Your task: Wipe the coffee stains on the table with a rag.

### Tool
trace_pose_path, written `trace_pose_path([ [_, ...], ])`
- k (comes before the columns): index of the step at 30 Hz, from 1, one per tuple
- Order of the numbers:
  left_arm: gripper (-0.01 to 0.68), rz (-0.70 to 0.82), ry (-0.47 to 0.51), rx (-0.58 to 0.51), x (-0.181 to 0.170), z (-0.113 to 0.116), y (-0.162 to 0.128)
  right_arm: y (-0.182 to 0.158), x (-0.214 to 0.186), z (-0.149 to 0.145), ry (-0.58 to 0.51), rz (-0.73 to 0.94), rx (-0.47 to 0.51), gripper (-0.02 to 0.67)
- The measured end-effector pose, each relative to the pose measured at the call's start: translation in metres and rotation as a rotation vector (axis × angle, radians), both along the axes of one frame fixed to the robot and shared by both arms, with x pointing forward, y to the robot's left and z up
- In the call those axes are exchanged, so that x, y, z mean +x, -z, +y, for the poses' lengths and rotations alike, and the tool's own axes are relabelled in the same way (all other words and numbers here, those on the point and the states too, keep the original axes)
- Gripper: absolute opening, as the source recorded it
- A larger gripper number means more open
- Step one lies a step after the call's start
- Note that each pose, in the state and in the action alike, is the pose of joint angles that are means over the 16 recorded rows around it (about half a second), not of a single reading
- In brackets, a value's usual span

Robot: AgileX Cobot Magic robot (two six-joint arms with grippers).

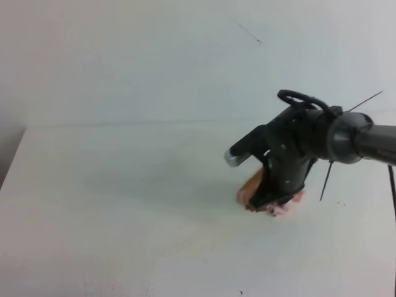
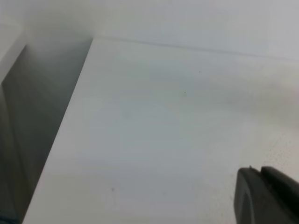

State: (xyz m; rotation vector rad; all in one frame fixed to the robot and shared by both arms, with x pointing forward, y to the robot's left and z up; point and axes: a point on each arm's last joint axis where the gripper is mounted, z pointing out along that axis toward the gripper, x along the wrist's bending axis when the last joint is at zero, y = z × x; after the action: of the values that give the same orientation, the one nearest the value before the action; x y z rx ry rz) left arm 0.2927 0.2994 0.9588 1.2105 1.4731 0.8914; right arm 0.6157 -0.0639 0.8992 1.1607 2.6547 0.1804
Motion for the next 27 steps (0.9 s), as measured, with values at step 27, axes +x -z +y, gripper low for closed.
trace_pose_path([
  [27,-0.003,0.000,0.000,0.000,0.000,0.000,0.000,-0.004,-0.113,0.154,-0.508,-0.032,0.067,0.030],
])
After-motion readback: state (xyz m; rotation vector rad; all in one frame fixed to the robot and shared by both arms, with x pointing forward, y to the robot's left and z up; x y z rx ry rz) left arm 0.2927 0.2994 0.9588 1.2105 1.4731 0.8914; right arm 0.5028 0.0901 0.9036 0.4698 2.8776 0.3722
